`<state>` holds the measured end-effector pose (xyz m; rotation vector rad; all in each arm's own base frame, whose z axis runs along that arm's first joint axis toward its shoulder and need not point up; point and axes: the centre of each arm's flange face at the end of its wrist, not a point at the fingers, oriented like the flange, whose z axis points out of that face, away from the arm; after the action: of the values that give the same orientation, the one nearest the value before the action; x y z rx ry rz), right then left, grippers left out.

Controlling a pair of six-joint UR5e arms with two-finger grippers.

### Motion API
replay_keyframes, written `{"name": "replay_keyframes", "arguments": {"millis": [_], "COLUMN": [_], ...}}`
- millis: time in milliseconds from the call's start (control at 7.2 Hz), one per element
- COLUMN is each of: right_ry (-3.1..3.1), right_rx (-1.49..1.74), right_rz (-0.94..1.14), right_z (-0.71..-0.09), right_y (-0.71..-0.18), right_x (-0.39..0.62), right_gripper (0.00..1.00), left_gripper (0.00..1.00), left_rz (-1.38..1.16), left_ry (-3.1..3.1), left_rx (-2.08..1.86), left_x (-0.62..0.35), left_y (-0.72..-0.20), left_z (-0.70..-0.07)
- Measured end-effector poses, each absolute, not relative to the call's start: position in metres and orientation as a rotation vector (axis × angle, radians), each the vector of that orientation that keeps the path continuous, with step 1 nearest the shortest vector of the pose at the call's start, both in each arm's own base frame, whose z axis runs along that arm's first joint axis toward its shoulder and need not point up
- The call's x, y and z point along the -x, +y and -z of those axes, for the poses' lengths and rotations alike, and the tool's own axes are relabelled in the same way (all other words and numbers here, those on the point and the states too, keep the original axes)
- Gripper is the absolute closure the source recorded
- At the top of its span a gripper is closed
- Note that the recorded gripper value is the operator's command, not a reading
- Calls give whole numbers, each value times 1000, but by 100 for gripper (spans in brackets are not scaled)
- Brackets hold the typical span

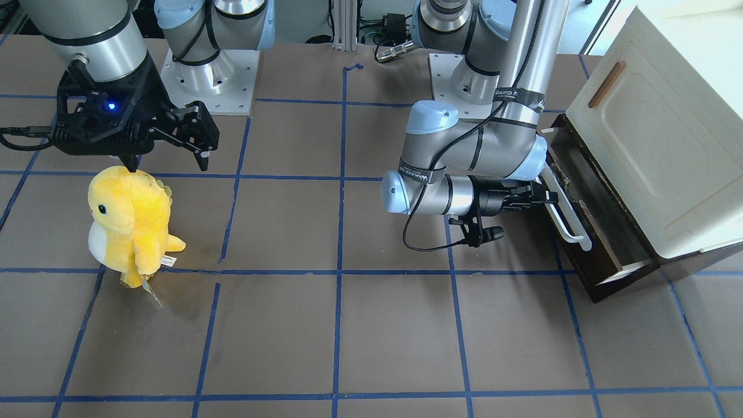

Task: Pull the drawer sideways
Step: 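Pull the drawer outward by its handle with the left gripper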

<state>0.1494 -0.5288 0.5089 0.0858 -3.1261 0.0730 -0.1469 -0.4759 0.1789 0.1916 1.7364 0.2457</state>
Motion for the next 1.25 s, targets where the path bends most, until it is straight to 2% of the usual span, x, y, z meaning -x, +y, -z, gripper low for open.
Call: {"name": "replay_keyframes", "arguments": {"millis": [1111, 1250], "right_ry": [-3126, -3126], "right_rx": [-86, -86], "right_rz": [-73, -73], "right_z": [-509, -509], "right_y": [-529, -529], "right_x": [-149, -149], "right_gripper": [0, 0], "left_gripper": [89, 72], "left_rz": [-181, -178], "left_ry": [1732, 1731], "left_rx": [-259, -263], "left_x": [187, 190], "left_y": [-471, -470], "left_z": [-185, -185]}}
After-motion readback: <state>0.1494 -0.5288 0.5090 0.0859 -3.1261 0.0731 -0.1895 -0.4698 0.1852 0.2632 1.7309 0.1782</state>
